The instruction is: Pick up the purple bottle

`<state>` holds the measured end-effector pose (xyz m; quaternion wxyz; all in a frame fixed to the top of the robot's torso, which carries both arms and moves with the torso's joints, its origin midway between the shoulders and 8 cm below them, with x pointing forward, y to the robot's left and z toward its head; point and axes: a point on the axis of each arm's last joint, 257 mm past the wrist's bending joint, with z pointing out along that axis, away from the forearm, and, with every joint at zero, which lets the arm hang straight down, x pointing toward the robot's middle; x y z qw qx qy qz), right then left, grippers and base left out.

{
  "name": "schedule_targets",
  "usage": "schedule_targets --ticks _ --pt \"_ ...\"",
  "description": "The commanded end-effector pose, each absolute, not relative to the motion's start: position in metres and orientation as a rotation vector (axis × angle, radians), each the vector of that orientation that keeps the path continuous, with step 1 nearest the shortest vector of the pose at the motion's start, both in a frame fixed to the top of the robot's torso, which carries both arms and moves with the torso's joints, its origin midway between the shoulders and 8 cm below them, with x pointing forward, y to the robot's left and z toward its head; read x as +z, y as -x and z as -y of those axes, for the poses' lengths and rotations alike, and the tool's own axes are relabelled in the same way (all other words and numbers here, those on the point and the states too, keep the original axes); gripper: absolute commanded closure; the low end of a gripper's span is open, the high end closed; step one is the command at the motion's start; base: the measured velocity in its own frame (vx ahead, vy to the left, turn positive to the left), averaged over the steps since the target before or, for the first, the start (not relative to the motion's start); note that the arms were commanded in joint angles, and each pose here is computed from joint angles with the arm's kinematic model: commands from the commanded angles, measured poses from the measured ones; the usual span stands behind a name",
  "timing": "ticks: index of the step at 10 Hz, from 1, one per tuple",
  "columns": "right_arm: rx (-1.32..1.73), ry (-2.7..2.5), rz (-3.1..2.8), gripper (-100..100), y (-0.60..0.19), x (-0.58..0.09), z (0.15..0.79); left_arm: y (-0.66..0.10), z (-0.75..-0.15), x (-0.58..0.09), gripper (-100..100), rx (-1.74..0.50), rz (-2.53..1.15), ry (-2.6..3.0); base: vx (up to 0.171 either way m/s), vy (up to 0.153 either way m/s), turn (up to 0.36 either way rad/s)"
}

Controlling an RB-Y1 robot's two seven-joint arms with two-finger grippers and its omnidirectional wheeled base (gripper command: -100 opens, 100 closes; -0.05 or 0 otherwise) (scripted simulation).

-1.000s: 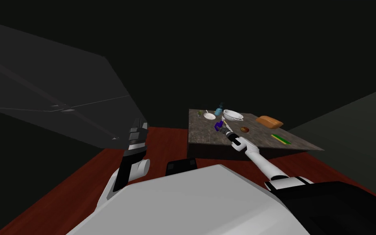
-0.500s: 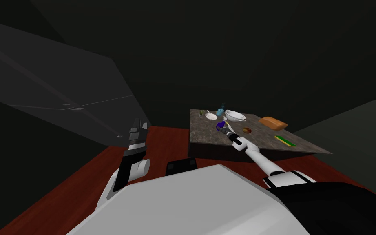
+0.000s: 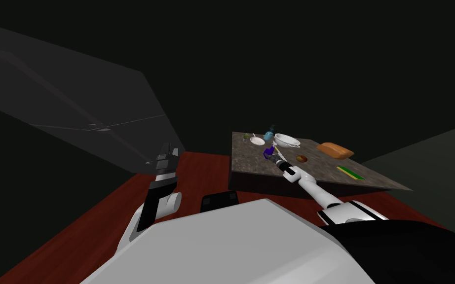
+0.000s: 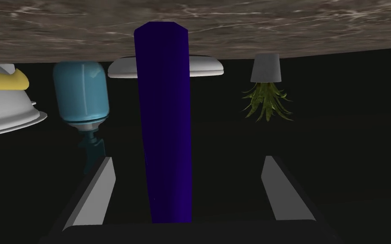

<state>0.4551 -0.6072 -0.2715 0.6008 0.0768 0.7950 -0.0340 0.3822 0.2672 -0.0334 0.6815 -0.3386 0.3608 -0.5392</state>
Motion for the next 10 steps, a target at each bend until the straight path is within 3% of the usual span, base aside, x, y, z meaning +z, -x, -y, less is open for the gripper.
schedule_targets --ticks 1,10 --pt "-0.083 -0.148 -1.835 -100 -0.460 -0.267 0.610 -0.382 -0.267 -0.033 0 -1.210 -0.809 0.760 -0.021 0.026 0.095" --pt "-0.166 -0.197 -1.796 -100 -0.449 -0.249 0.669 -0.382 -0.267 -0.033 0 -1.210 -0.809 0.760 -0.016 0.024 0.056"
